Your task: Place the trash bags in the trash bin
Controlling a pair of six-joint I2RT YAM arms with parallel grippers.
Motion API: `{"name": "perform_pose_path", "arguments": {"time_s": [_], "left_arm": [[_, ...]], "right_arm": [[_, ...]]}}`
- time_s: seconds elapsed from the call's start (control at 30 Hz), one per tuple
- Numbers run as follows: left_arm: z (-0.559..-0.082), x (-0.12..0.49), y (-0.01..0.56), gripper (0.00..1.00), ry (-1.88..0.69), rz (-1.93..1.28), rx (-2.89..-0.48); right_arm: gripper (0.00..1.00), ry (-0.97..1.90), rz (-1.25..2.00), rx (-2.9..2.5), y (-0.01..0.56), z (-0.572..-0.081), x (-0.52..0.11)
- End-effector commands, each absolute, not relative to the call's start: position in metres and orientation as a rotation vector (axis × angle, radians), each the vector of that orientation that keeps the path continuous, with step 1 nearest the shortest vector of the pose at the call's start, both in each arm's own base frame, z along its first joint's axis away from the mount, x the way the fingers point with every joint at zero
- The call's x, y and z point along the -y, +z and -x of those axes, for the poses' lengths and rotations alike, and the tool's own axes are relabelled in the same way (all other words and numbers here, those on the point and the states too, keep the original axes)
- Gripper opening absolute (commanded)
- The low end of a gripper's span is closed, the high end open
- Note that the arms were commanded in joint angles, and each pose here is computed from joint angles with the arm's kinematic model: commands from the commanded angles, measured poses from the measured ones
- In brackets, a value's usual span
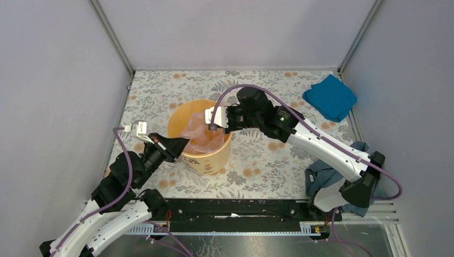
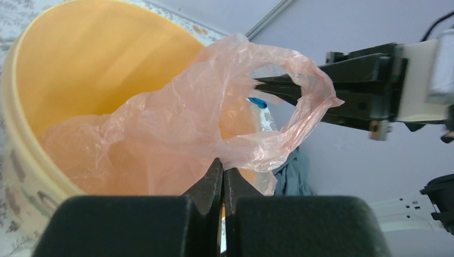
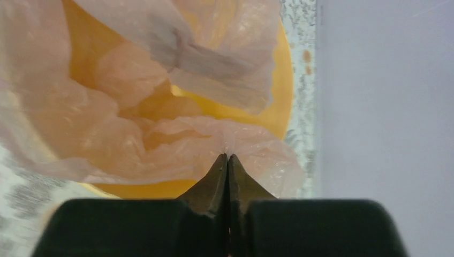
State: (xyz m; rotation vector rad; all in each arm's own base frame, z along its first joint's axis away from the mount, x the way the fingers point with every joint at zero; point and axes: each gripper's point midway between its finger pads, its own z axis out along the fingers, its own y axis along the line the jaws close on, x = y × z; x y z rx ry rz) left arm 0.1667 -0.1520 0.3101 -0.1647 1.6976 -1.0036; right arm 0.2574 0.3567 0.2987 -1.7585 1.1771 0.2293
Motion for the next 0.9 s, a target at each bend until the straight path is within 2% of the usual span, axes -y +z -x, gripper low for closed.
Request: {"name": "perform_pose_path", "arguments": {"time_s": [0.0,0.13,0.23,0.37,0.43,0.7,0.87], "left_arm": [[-0.162,0.133,0.308,0.03,-0.968,0.254,-1.716],[-0.152,0.117,0.310,0.27,-0.928,0.284,-1.761],[-0.147,0.106,0.315,0.53,-0.858,0.280,-1.819],[-0.141,0.105,0.343,0.87,-0.778,0.145,-1.875],[-0.141,0.107,0.364,0.98,-0.738,0.065,-1.896],[-0.175,0.119,0.419,0.99,-0.482,-0.063,-2.017],[-0.188,0.136,0.437,0.99,-0.488,-0.110,-2.012]], "right_arm": [[0.00,0.548,1.376,-1.258,0.356,-0.231,-0.367],[0.00,0.575,0.774,-1.563,0.382,-0.267,-0.337],[0.00,0.613,0.488,-1.649,0.392,-0.273,-0.316],[0.00,0.677,0.504,-1.709,0.402,-0.261,-0.319],[0.00,0.671,0.514,-1.713,0.407,-0.259,-0.316],[0.00,0.668,0.537,-1.703,0.406,-0.256,-0.315],[0.00,0.676,0.545,-1.713,0.402,-0.257,-0.319]]}}
